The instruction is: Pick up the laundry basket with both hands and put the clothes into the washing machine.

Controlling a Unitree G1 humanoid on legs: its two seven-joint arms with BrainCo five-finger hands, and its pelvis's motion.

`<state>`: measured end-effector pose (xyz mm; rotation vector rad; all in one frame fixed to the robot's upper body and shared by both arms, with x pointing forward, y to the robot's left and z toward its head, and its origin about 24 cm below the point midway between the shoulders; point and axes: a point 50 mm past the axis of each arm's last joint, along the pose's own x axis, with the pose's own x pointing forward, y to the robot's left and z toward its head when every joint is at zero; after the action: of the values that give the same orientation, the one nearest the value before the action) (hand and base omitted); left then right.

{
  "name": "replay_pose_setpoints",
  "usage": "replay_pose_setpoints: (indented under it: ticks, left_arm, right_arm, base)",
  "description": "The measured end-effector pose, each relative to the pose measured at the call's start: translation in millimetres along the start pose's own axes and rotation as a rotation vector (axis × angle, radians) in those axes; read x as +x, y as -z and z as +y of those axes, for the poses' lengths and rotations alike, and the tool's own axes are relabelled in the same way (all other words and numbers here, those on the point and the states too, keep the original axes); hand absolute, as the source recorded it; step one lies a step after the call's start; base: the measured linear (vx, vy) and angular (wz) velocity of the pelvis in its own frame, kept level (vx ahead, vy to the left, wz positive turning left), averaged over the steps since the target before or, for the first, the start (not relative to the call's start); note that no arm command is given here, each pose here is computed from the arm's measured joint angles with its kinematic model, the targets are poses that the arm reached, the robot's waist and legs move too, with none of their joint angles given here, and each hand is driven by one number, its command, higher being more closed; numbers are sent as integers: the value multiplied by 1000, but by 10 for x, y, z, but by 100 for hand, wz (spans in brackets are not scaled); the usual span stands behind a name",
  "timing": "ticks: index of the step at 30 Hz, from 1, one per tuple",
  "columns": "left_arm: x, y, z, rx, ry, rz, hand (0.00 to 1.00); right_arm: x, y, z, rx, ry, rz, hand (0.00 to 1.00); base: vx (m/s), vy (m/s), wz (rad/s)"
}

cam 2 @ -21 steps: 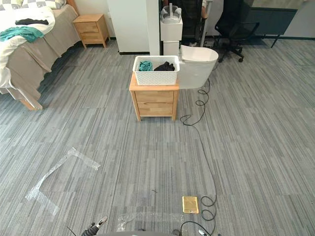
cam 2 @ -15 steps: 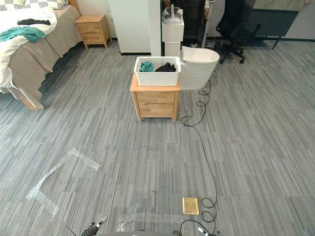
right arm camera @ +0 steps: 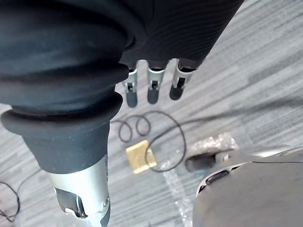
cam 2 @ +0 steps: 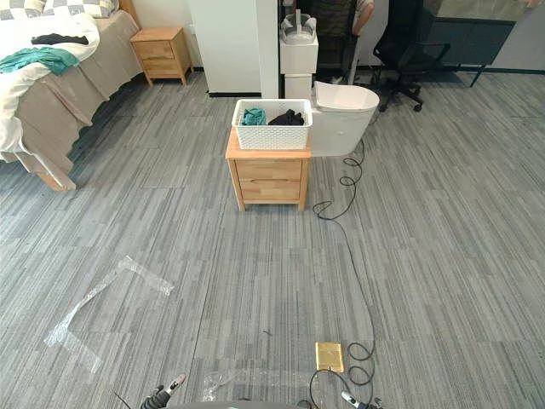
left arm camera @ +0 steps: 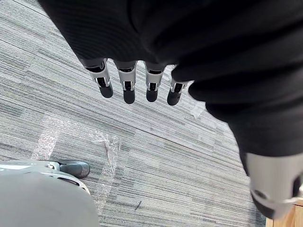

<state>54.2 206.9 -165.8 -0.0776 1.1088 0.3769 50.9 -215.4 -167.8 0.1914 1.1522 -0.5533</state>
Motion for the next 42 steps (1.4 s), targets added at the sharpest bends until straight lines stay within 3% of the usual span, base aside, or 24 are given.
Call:
replay_pose_setpoints:
  ticks: [27,31,35,42]
  left_arm:
    - [5,-22,38,-23,-10,-6,0]
    - [20,-76,58,-20,-13,-20,0]
    - [83,-415,80,-61,-18,-121,0]
    - [65,-344,-11,-121,-7,-103,0]
  right_arm:
    - [0,-39,64,-15,-30,-15,0]
    - [4,-125,140,-3,-50,-47,0]
    - [16,-285,235,-17,-82,-102,0]
    - [49,-525,298,-37,-100,-153,0]
  base:
    - [-14,-3,2]
    - [1,-6,5]
    - [-81,-40,32]
    - [181,168,-31]
